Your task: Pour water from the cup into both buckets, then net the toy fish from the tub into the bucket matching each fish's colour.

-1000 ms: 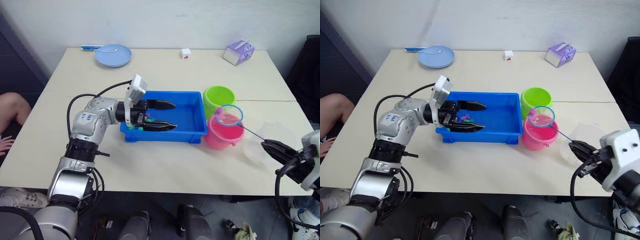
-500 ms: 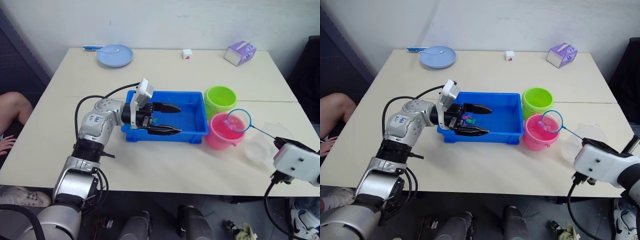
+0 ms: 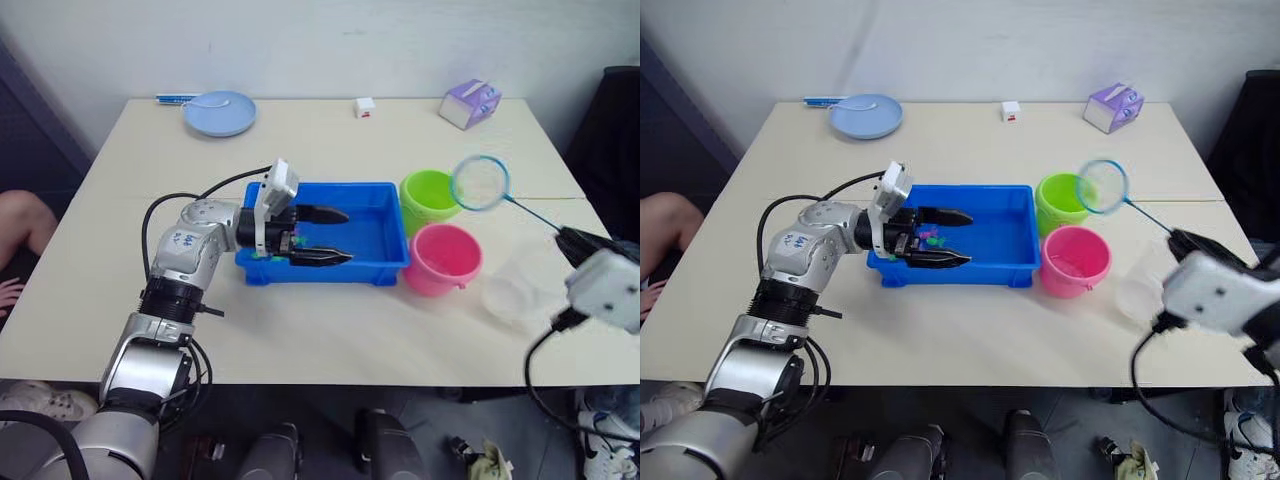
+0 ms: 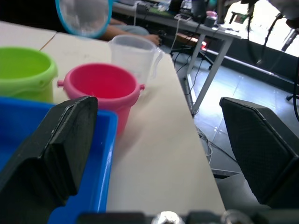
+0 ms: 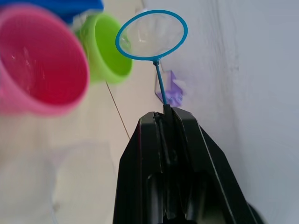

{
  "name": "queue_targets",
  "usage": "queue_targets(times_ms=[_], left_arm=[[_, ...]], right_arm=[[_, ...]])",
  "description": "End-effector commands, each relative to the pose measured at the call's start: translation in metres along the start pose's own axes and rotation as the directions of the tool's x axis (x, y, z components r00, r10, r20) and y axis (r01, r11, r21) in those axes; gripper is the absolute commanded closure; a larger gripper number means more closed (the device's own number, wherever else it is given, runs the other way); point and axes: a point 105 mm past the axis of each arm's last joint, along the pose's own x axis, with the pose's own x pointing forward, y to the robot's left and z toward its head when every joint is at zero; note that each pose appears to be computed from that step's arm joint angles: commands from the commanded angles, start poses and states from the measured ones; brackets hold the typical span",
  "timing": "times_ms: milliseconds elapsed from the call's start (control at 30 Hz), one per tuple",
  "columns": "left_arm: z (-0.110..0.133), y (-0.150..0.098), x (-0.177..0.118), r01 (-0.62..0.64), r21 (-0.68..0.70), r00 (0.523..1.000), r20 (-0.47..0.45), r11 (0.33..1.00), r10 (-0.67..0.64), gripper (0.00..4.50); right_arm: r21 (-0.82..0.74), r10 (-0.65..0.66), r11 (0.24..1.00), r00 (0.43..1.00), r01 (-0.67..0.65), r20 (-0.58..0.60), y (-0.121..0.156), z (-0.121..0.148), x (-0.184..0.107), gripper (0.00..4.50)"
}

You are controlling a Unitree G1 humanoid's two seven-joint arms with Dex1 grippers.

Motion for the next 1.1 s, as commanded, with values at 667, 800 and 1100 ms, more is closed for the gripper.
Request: queue_targets(times_ms=[667,800,1100], left_arm=[[-0.019,-0.02,-0.138,-0.554,0.019,0.824,-0.128,0.832,0.551,0.0],[-0.015,-0.024,-0.137,-0.565,0.02,0.817,-0.122,0.825,0.563,0.0],[-0.013,-0.026,-0.139,-0.589,0.022,0.801,-0.118,0.808,0.587,0.0]], right_arm=[[0.285,0.407,0.826,0.865,-0.486,0.294,0.107,0.051,0.135,3.74],[0.264,0.403,0.841,0.873,-0.472,0.277,0.11,0.048,0.15,3.74],[0.234,0.384,0.871,0.896,-0.432,0.223,0.107,0.034,0.167,3.74]])
